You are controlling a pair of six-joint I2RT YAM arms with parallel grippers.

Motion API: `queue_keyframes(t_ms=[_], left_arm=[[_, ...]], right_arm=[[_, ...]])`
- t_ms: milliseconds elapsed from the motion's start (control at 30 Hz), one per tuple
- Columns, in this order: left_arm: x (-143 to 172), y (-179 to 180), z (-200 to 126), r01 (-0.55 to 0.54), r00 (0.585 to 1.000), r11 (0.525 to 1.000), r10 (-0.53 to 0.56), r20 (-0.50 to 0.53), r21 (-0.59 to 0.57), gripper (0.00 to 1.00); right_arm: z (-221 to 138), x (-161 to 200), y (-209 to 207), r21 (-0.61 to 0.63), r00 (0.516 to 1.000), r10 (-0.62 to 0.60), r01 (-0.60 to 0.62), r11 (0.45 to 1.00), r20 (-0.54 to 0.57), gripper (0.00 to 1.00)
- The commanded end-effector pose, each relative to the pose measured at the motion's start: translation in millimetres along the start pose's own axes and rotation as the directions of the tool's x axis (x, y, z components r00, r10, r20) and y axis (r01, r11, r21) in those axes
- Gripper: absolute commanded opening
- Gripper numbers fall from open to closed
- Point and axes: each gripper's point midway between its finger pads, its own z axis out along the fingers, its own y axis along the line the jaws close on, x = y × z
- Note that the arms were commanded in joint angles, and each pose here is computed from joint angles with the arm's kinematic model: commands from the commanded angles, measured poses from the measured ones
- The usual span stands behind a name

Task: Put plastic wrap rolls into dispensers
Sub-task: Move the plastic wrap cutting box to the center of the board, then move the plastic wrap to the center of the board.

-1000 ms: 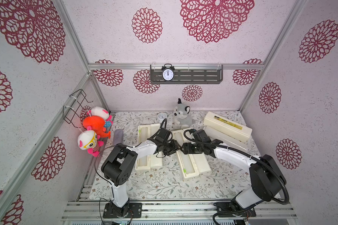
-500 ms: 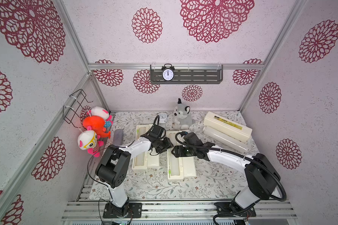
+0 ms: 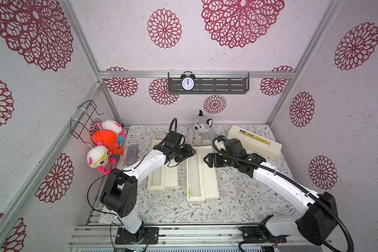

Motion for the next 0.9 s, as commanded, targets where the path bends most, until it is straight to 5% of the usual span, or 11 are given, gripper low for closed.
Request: queue_keyframes(t_ms=[0,200,400,867], left_arm=[[-12,-20,-4,-0.038,0.999,0.998,0.036,0.034,0.042,0.64],[-14,-51,18,-0.082,0.997,0.992,0.082,0.005,0.094,0.69],[-7,-61,45,-0.067,0.996,0.988,0.075,-0.053,0.138,0.70],[-36,-56,44,-0.048,0.996,0.985,0.059,-0.063,0.166,0.70]], right_arm=[[-26,-2,-63,0.209,0.998,-0.045,0.051,0.977,-0.031,0.90],[-51,-12,-164,0.405,1.000,0.000,0.010,0.914,-0.026,0.98],[-44,-2,-244,0.552,0.987,0.011,0.079,0.830,-0.159,0.98],[-11,-19,-317,0.520,0.913,-0.135,0.335,0.786,-0.385,0.98]])
